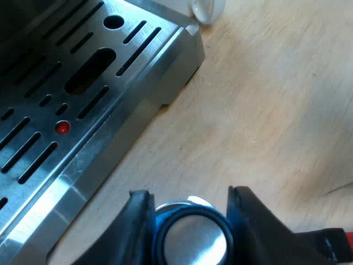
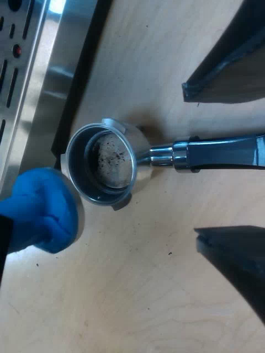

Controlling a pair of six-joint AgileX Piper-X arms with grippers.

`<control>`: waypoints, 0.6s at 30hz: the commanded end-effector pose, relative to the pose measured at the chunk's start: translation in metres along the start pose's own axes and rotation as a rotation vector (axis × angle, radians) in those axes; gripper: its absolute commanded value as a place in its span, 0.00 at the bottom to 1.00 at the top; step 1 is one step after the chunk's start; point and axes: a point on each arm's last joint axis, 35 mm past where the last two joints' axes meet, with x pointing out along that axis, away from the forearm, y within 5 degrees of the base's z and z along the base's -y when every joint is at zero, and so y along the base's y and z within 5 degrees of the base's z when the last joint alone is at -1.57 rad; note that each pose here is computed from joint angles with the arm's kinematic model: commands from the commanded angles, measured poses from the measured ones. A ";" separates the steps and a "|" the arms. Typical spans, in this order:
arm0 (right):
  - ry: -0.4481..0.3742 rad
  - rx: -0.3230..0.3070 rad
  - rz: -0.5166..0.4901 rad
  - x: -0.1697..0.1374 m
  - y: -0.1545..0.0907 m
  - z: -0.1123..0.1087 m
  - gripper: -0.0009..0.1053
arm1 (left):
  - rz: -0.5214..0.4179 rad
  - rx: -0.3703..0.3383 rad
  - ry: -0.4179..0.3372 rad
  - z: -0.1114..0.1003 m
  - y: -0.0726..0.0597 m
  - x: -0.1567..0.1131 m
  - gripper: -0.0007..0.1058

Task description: Grind coffee beans and then tamp

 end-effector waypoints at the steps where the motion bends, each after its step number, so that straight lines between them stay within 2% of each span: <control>1: -0.013 0.002 -0.004 -0.001 0.000 0.002 0.50 | -0.015 0.020 -0.030 0.006 0.000 0.002 0.10; 7: -0.013 0.002 -0.004 -0.001 0.000 0.002 0.50 | -0.055 0.038 -0.024 0.005 -0.006 0.012 0.10; 10: -0.013 0.002 -0.004 -0.001 0.000 0.002 0.50 | -0.072 0.098 -0.004 0.003 -0.012 0.019 0.10; 13: -0.013 0.002 -0.004 -0.001 0.000 0.002 0.50 | -0.017 0.107 0.022 -0.001 -0.010 0.026 0.10; 18: -0.013 0.013 -0.001 -0.001 0.000 0.002 0.50 | 0.002 0.103 0.038 -0.004 -0.007 0.033 0.10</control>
